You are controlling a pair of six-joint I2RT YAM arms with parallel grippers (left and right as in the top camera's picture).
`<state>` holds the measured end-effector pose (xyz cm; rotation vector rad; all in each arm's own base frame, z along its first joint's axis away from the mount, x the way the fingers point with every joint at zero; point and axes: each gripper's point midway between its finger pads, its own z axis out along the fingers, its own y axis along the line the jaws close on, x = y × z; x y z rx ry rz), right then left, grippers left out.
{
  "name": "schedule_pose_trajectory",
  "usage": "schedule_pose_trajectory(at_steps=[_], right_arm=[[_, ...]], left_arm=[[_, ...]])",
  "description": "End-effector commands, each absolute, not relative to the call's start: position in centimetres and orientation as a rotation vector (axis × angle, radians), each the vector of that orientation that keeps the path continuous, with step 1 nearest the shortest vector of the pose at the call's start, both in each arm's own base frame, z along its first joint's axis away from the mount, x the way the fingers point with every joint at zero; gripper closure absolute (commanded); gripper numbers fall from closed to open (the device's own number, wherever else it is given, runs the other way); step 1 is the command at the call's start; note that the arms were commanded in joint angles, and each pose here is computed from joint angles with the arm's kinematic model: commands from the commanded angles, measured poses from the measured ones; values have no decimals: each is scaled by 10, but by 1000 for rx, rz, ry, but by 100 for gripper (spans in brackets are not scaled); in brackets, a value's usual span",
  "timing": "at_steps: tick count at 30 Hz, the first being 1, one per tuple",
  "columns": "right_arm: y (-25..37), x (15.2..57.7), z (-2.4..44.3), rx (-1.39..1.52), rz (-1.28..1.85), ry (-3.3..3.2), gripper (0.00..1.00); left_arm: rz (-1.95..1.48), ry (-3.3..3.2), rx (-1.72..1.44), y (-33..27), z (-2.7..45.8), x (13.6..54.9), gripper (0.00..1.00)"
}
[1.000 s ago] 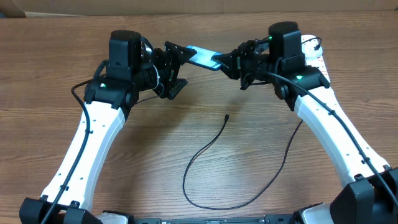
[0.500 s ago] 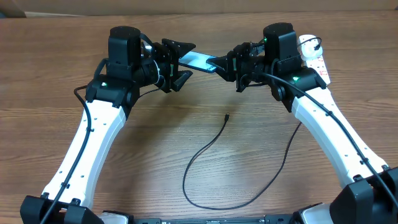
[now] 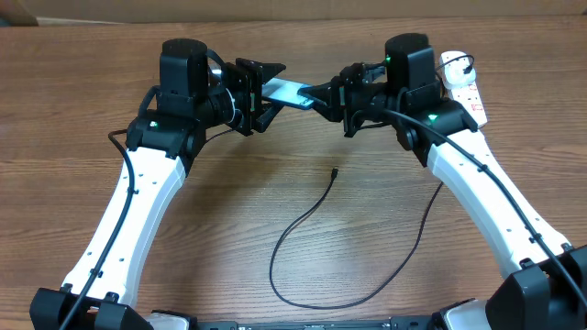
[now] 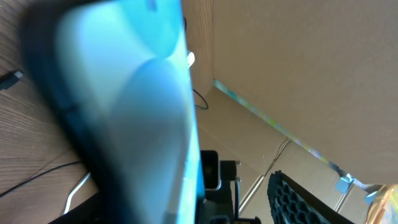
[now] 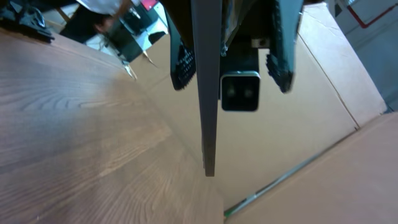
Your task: Plug charger to phone and switch on socket
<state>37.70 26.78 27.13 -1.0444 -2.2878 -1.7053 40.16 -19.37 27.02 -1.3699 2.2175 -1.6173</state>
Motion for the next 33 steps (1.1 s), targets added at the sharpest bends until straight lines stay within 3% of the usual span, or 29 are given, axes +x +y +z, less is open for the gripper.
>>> schedule_pose_trajectory(at_steps=[1,7,19,30,33], right_arm=[[273,366,306,-939,-1806,-2291,96],[274,363,307,-920,-1806,-2283,96],[274,363,308,-913,-1806,-2281,97],[276,357,310,-870,-1804,-2265,95],[276,357,310,-844,-1815,-2288,85]], left_arm=[[-1609,2207,-1397,-193,268,403,40],[-1612,2210,-1396,-193,268,403,53],[-1624,2218,-1391,-194,268,402,60],[-1625,2218,-1390,-194,268,402,91],[-1622,2217,-1391,-194,268,402,96]])
